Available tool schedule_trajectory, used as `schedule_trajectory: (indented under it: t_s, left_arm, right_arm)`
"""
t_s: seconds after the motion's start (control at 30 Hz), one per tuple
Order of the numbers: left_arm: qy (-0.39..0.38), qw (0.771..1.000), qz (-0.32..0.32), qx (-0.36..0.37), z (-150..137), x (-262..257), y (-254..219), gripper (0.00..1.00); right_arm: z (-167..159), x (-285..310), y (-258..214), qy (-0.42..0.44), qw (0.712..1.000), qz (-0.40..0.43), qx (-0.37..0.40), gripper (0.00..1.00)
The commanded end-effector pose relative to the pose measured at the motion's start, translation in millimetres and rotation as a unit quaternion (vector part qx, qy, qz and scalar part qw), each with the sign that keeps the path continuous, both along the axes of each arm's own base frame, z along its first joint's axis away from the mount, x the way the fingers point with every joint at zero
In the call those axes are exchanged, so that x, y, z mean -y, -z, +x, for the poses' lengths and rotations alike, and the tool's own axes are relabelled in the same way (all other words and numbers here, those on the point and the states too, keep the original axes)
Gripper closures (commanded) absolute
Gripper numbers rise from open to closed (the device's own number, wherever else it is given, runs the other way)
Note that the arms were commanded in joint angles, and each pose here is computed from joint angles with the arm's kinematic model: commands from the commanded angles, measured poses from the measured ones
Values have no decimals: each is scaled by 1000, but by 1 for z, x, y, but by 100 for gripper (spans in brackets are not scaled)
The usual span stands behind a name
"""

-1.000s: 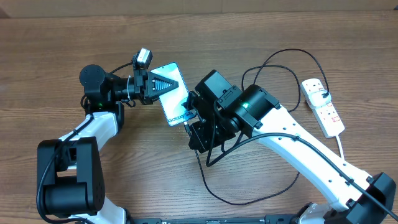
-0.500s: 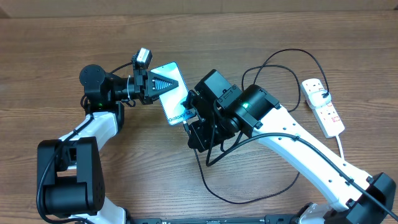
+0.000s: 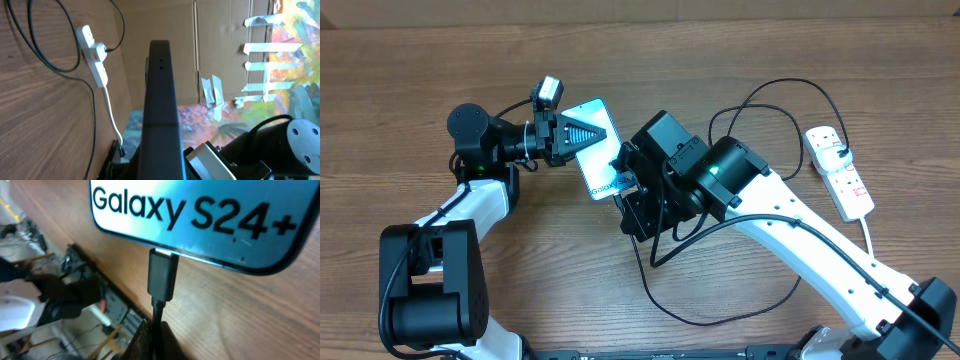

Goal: Plug charger to phone and switch on socket
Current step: 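Push the USB-C plug up into the phone's port with the right gripper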

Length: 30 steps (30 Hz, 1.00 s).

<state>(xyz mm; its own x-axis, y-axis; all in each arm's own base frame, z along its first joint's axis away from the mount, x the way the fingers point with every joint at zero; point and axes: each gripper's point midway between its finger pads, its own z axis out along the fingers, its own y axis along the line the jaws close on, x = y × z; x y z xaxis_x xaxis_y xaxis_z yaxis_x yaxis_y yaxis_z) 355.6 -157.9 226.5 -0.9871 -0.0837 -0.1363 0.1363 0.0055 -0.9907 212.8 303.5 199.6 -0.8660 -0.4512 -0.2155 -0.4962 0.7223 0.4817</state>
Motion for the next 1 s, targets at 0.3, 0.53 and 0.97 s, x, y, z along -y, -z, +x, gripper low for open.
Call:
schedule_trajectory:
  t_s: [0.3,0.53,0.97]
  left_arm:
    - [46,998,6,52,-13,14,-7,96]
    - [46,998,6,52,-14,14,-7,96]
    - [28,998,4,52,-7,11,-7,96]
  right_arm:
    - [40,-7,-13,28,995,7,96,83]
    - [51,-10,-17,35,992,14,120,90]
    - [31,2,-5,26,995,-28,87,64]
